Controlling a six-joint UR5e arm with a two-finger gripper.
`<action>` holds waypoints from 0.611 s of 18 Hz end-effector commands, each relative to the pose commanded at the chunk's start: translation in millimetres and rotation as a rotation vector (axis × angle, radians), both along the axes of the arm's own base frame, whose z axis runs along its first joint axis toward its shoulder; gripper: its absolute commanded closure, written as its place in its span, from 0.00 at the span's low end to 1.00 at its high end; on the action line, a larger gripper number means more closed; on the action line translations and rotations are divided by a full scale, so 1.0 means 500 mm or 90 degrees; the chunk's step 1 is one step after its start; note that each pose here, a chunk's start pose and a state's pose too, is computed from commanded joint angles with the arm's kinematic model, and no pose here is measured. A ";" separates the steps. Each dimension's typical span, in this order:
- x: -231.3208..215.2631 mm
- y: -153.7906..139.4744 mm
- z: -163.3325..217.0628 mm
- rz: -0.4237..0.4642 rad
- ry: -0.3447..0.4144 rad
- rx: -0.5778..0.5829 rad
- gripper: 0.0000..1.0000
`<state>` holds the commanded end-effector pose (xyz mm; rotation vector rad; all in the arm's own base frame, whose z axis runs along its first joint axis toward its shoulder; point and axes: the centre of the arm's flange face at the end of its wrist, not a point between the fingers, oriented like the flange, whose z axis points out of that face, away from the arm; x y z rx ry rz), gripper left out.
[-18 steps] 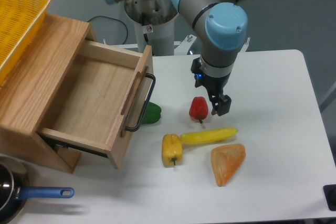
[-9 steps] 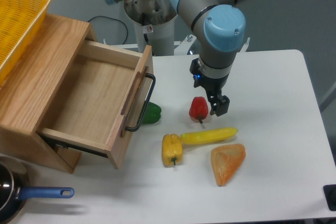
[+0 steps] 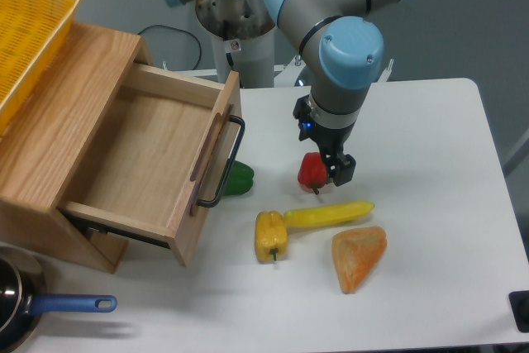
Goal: Pick up the banana
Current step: 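Lower the open gripper past the red pepper toward the yellow banana, then swing the gripper down over the middle of the yellow banana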
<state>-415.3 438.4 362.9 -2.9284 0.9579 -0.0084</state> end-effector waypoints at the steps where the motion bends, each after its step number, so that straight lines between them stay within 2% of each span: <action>1: -0.001 0.003 -0.006 0.000 0.005 0.002 0.00; 11: -0.030 0.044 -0.090 -0.039 -0.024 -0.014 0.00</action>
